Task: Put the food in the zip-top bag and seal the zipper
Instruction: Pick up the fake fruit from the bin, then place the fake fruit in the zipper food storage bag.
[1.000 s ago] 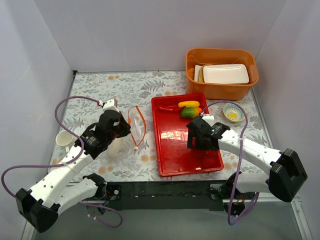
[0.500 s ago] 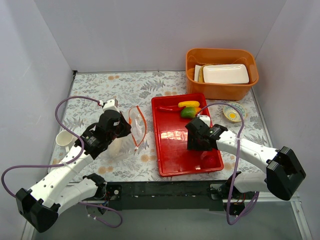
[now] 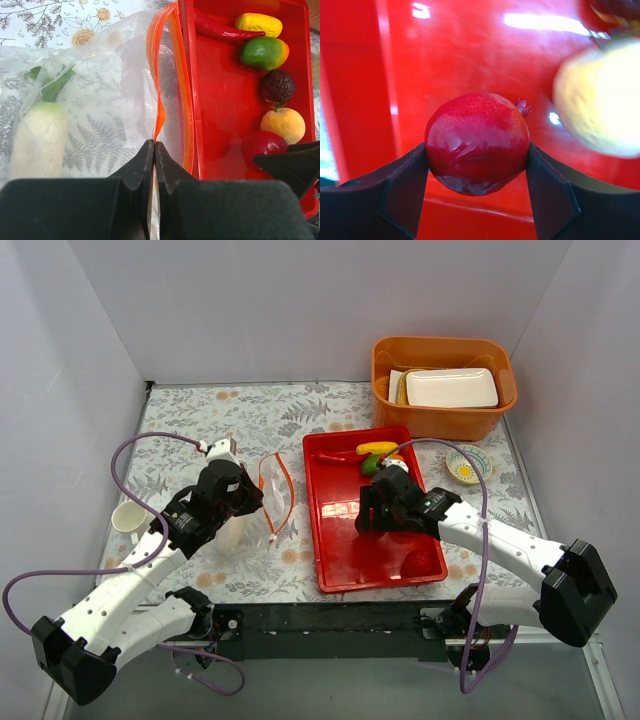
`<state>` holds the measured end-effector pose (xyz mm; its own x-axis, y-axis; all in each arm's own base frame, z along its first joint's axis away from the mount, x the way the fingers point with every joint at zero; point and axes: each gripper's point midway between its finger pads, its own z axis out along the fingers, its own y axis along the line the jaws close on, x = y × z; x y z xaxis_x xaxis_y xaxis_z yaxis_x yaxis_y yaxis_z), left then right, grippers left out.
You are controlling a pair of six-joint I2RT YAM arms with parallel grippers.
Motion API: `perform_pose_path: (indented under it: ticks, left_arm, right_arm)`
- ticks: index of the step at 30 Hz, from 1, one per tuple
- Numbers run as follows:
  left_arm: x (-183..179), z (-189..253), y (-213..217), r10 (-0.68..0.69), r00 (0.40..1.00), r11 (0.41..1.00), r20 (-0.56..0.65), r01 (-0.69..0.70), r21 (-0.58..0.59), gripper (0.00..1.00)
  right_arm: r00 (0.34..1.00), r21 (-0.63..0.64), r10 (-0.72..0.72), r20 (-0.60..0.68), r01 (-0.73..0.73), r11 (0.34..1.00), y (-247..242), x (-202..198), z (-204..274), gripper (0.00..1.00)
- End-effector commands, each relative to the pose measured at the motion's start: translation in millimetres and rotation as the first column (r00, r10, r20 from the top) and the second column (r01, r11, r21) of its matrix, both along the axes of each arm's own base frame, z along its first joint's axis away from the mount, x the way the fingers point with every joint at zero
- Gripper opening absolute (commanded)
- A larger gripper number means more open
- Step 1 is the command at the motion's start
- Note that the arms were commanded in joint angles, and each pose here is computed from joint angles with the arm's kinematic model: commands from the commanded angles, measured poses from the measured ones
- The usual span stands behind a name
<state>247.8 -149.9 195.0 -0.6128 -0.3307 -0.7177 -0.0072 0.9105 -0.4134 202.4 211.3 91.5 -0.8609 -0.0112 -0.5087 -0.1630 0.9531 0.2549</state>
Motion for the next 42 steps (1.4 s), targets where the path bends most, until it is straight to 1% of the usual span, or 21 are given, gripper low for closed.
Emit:
perform_pose_path:
  ticks: [1,6,8,9,11,12,16,18,19,21,28,33,35,37,39,40,41,42]
  left_arm:
    - [-3,0,-2,-0.016,1.0,1.0,-0.004,0.016,-0.003,0.0]
    - [-3,-2,-3,-0.028,1.0,1.0,-0.011,0.028,0.003,0.0]
    - [-4,-3,-5,-0.034,0.999,0.999,-0.017,0.034,-0.001,0.0]
    - [-4,-3,-5,-0.037,0.999,0.999,-0.02,0.037,-0.001,0.0]
    - [-3,-3,-7,-0.044,0.999,0.999,-0.021,0.044,-0.005,0.0]
    - [-3,-3,-8,-0.046,0.999,0.999,-0.023,0.046,-0.007,0.0]
    - [-3,0,-11,-0.065,0.998,0.998,-0.014,0.065,-0.009,0.0]
    - [-3,1,-10,-0.077,0.997,0.997,-0.002,0.077,-0.003,0.0]
    - [-4,1,-10,-0.078,0.997,0.997,0.003,0.078,-0.004,0.0]
    - [-4,4,-11,-0.088,0.996,0.996,0.015,0.088,-0.002,0.0]
    - [-4,6,-10,-0.082,0.996,0.997,0.019,0.082,-0.008,0.0]
    - [-7,7,-12,-0.085,0.996,0.996,0.02,0.085,-0.036,0.0]
    - [-7,7,-12,-0.087,0.996,0.995,0.019,0.088,-0.038,0.0]
    - [-8,8,-11,-0.083,0.996,0.996,0.025,0.084,-0.038,0.0]
    - [-8,9,-11,-0.08,0.996,0.996,0.028,0.081,-0.042,0.0]
    - [-8,11,-11,-0.078,0.996,0.996,0.031,0.08,-0.043,0.0]
    - [-8,13,-10,-0.074,0.997,0.996,0.037,0.076,-0.051,0.0]
    - [-8,16,-9,-0.067,0.997,0.996,0.043,0.069,-0.056,0.0]
  right_arm:
    - [0.985,0.184,0.096,0.141,-0.121,0.976,47,22,57,0.47]
    - [0.96,0.308,0.139,0.241,-0.212,0.928,78,33,101,0.47]
    - [0.944,0.357,0.187,0.271,-0.279,0.891,94,31,119,0.48]
    - [0.932,0.39,0.216,0.292,-0.322,0.863,103,30,129,0.48]
    - [0.918,0.421,0.245,0.313,-0.365,0.83,116,31,140,0.48]
    - [0.909,0.445,0.274,0.314,-0.396,0.804,123,27,144,0.48]
    - [0.883,0.491,0.32,0.345,-0.46,0.74,149,29,155,0.48]
    - [0.873,0.506,0.34,0.35,-0.482,0.715,158,29,158,0.48]
    - [0.875,0.511,0.356,0.328,-0.482,0.712,164,27,150,0.48]
    - [0.865,0.525,0.37,0.339,-0.5,0.689,175,27,153,0.48]
    - [0.848,0.52,0.44,0.297,-0.53,0.67,198,18,131,0.47]
    - [0.842,0.499,0.465,0.274,-0.538,0.679,203,18,120,0.47]
    - [0.833,0.493,0.475,0.283,-0.551,0.673,210,21,121,0.47]
    - [0.84,0.462,0.492,0.227,-0.538,0.705,210,21,104,0.48]
    - [0.837,0.446,0.494,0.236,-0.545,0.71,214,24,108,0.5]
    - [0.839,0.428,0.503,0.207,-0.54,0.725,214,23,98,0.55]
    - [0.84,0.419,0.497,0.218,-0.54,0.729,216,28,104,0.57]
    - [0.844,0.401,0.492,0.212,-0.534,0.744,217,31,99,0.59]
